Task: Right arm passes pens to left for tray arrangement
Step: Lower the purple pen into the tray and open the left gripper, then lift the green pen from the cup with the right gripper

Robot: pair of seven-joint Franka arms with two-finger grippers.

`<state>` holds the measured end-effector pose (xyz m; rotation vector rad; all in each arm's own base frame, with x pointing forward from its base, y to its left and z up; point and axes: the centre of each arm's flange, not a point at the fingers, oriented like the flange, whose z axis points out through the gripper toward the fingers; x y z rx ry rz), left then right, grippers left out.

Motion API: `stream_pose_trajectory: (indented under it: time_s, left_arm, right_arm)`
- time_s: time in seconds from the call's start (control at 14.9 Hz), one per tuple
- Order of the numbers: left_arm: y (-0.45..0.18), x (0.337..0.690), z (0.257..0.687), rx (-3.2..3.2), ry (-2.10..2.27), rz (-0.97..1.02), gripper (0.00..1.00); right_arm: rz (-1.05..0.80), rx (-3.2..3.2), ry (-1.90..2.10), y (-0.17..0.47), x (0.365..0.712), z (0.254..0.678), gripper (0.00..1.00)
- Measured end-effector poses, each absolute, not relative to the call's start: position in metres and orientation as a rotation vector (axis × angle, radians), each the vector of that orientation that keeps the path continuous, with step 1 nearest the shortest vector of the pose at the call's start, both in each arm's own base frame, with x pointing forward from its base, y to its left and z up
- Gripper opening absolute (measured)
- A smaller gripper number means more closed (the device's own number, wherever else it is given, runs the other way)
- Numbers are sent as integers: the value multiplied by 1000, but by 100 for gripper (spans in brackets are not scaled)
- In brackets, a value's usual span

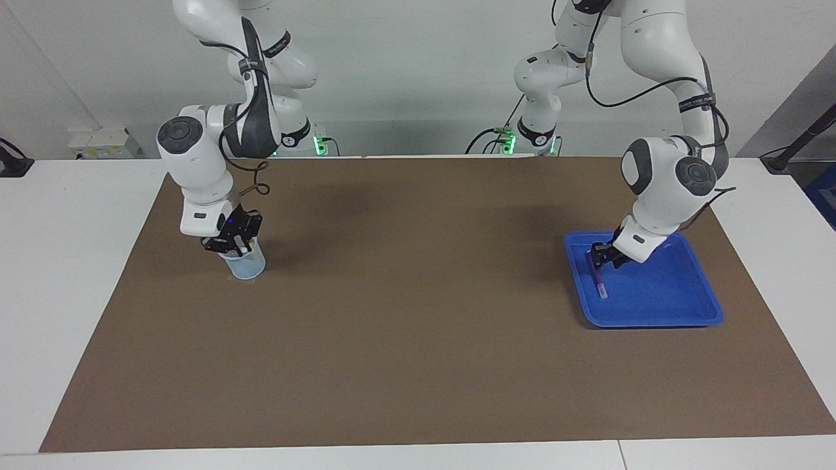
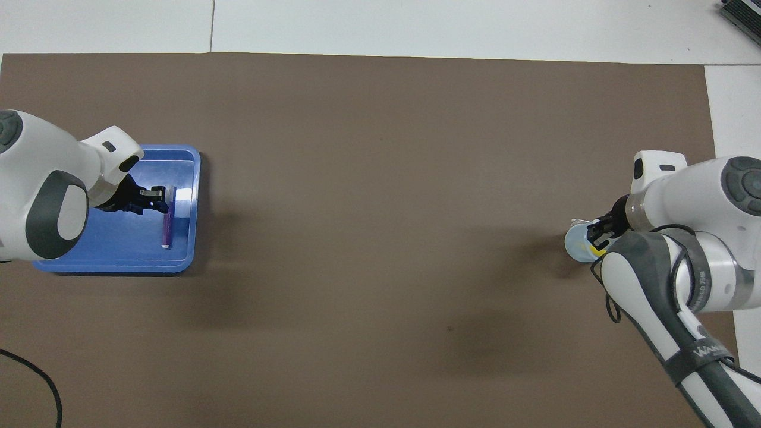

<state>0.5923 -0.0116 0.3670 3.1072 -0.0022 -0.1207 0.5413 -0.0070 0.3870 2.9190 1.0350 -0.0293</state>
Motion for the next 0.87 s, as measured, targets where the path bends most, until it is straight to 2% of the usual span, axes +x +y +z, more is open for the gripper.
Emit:
stream_pose_trajectory:
  time_s: [0.2,0.34,0.4,0.54,0.74,0.87]
  left_arm:
    - [-18,590,392,3050,100,-135,50]
    - [-28,589,418,3030,123,-160,54]
    - [-35,589,434,3018,151,-171,60]
    - [-53,590,461,2995,233,-194,60]
    - [-95,585,474,2954,394,-235,61]
    - [-120,582,481,2862,561,-276,60]
  right_arm:
    - [-68,2925,1031,-8,547,408,19]
    - [-83,2918,1048,-9,553,440,19]
    - [-82,2911,1061,-10,556,458,19]
    - [-66,2895,1085,-10,560,494,19]
    - [-23,2870,1126,8,565,540,19]
    - [29,2927,1099,30,565,555,19]
